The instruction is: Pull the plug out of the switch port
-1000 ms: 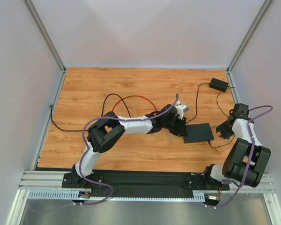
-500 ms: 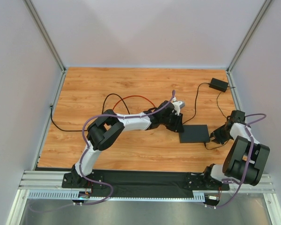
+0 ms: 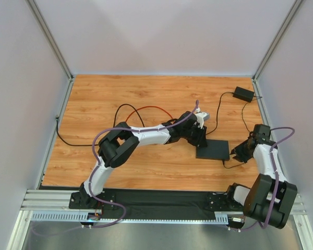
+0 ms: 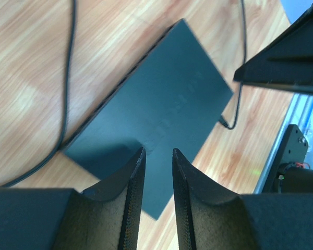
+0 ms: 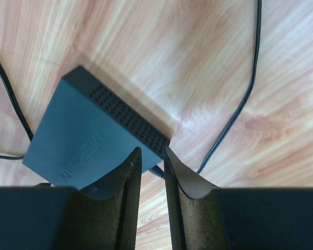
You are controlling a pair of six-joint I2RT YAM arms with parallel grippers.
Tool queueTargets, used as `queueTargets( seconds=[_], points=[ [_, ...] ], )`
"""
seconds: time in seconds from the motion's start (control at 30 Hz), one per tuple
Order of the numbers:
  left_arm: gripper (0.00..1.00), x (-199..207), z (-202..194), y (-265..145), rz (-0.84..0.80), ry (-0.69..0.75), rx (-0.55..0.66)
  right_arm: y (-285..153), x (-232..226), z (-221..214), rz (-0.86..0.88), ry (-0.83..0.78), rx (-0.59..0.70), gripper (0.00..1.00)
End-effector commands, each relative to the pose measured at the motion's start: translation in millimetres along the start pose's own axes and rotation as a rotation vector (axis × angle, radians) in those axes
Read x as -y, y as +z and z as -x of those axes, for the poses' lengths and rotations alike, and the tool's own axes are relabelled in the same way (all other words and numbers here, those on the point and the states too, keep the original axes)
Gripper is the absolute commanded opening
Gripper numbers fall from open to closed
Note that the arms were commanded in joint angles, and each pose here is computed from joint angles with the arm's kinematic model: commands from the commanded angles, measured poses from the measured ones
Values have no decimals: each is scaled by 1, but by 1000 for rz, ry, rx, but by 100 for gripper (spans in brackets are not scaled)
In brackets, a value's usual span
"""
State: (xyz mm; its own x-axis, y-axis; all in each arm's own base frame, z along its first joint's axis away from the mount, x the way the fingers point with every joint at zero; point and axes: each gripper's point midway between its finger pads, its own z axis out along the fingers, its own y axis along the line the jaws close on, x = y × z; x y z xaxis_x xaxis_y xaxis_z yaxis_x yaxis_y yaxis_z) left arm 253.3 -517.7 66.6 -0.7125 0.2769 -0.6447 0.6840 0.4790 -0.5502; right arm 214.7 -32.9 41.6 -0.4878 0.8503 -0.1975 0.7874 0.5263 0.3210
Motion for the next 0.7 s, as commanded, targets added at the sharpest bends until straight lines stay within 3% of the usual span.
queueTargets(
  seconds=[0.0,0.2,0.47,0.67],
  points=[
    [35,27,12,8,-56,82,11,-16,4,5,-102,1,99,26],
    [35,30,4,9,-64,71,-11,-13,9,-5,-175,-64,110,30],
    [35,39,3,9,-110,73,-19,-13,5,-20,-140,-121,108,30],
    [35,45,0,14,-150,64,-32,0,2,-39,-132,-180,41,34]
  ],
)
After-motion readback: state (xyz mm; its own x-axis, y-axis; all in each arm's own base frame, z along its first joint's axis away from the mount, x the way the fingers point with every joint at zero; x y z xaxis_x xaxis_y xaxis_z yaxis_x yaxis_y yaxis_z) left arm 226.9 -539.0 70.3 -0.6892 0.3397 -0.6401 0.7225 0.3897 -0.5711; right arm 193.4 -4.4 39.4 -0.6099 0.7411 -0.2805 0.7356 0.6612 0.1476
